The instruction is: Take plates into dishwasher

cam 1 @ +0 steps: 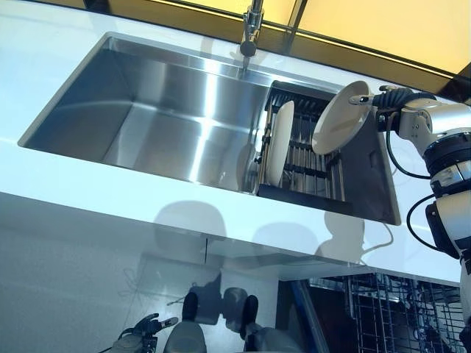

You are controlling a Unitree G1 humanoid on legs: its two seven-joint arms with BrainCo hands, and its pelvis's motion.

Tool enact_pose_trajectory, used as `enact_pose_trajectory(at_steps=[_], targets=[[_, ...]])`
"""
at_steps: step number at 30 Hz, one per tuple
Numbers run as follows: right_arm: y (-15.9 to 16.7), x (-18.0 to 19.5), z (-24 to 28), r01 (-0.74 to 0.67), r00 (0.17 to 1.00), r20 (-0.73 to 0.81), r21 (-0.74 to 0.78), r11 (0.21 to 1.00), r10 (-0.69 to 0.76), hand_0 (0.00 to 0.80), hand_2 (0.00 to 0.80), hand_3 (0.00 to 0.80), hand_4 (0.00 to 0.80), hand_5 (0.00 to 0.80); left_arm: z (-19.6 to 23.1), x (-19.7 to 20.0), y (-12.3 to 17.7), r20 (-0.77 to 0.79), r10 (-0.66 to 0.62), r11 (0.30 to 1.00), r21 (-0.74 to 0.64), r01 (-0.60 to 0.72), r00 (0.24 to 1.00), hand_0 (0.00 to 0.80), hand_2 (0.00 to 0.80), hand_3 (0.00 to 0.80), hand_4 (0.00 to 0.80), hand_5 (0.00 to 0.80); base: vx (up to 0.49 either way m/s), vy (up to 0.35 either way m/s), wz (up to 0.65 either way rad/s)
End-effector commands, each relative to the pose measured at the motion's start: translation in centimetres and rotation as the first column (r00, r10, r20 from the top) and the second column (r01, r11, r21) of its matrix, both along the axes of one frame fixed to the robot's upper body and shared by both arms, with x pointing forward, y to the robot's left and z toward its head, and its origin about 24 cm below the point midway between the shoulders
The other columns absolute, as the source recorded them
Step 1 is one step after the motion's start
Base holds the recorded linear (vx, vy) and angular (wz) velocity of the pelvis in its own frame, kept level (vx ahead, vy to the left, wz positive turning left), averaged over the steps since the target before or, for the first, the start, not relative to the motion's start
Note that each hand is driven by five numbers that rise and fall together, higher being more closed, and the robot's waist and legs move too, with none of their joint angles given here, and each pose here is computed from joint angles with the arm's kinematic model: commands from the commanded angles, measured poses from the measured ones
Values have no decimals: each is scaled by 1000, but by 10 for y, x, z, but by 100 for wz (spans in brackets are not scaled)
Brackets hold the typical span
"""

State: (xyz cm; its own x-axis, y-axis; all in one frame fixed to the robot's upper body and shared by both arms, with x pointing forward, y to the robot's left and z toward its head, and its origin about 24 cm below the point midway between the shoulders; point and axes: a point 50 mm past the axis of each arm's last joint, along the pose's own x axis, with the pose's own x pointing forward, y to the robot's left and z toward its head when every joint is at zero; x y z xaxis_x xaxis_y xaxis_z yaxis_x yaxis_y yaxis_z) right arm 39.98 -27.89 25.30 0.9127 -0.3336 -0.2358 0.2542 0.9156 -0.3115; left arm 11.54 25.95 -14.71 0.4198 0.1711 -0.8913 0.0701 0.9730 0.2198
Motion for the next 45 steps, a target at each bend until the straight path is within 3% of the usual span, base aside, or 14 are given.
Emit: enact_pose_trajectory(at_steps=[1,45], targets=[[-4,-6,57,41,993,116,-113,993,-28,0,0,0,0,0,3,9,2,16,-25,999,22,24,1000,0,0,0,0,0,0,0,0],[-5,-5,55,61,994,97,-102,993,-51,0,0,0,0,0,5,14,0,57,3,1000,-11,-3,998,0,0,0,0,0,0,0,0]])
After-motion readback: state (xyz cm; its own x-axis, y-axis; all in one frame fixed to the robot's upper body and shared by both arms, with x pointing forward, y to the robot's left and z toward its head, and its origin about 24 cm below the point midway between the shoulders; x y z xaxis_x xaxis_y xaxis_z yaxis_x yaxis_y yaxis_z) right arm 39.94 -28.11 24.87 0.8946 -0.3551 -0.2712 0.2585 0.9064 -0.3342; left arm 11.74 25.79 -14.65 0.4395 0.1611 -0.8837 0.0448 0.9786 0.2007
